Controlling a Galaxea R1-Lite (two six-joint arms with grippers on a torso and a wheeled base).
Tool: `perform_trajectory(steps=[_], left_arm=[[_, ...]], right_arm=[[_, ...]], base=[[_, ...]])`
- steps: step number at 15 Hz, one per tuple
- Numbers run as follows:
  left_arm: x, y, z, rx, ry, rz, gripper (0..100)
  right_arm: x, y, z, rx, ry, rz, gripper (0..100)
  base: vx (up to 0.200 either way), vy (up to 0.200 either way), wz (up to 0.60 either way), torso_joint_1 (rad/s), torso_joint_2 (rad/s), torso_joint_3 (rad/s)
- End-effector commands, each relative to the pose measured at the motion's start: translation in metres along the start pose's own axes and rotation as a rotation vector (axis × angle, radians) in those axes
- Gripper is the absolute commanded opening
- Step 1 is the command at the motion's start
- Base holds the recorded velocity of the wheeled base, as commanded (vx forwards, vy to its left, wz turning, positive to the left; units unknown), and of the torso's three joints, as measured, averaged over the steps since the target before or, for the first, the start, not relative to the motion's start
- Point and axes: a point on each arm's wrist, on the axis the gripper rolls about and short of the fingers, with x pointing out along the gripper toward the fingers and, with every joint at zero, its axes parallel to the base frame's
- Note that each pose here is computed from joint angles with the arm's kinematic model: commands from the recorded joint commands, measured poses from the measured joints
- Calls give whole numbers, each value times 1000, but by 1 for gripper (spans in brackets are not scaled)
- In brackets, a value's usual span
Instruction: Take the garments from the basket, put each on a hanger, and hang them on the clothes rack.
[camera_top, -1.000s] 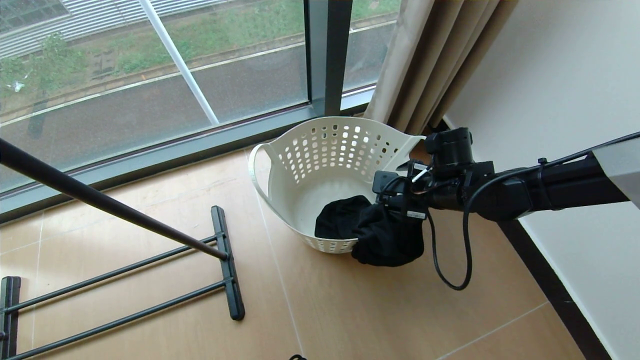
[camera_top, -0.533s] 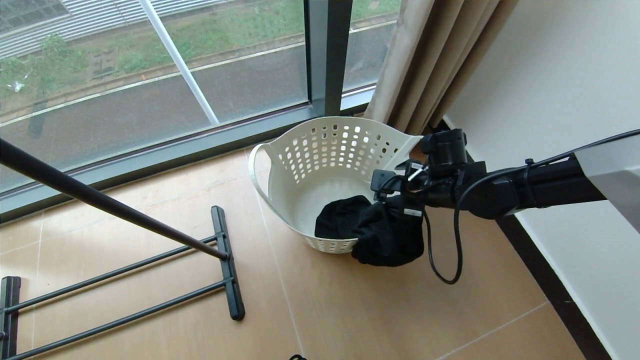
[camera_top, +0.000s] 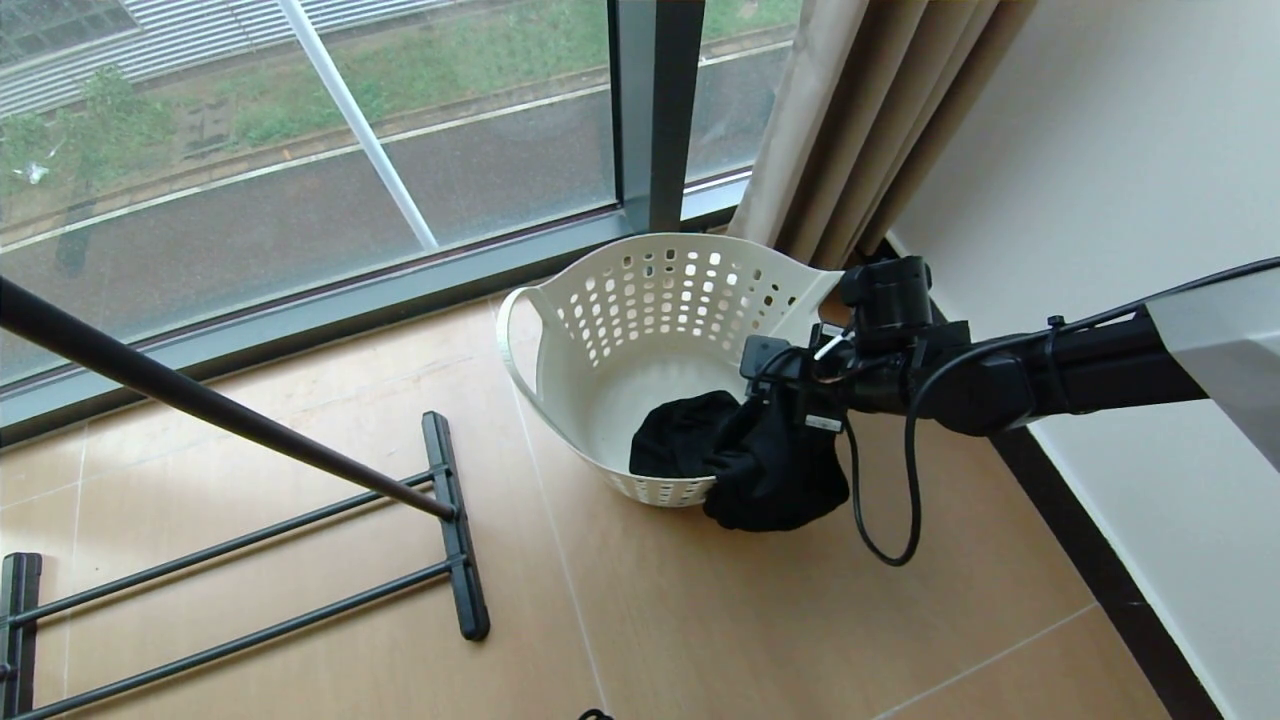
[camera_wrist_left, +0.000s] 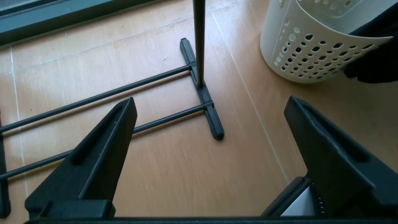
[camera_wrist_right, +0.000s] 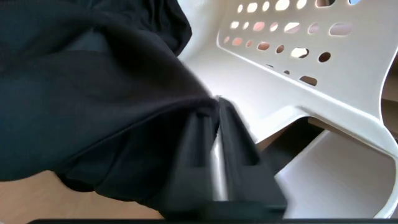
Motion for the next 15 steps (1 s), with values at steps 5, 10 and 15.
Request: perform_trajectory(steps=[5, 10, 15], left_arm=[[0, 0, 0, 21, 1, -5, 100], [0, 0, 0, 20, -1, -19, 100], [0, 0, 0, 18, -1, -15, 100]], right_arm=[[-78, -20, 14, 213, -86, -63, 0], [-210, 1, -11, 350, -257, -49, 0], [-287, 44, -23, 377, -478, 35, 0]], base=[[0, 0, 0, 0, 0, 0], [0, 0, 0, 0, 0, 0], [0, 0, 0, 1, 0, 14]])
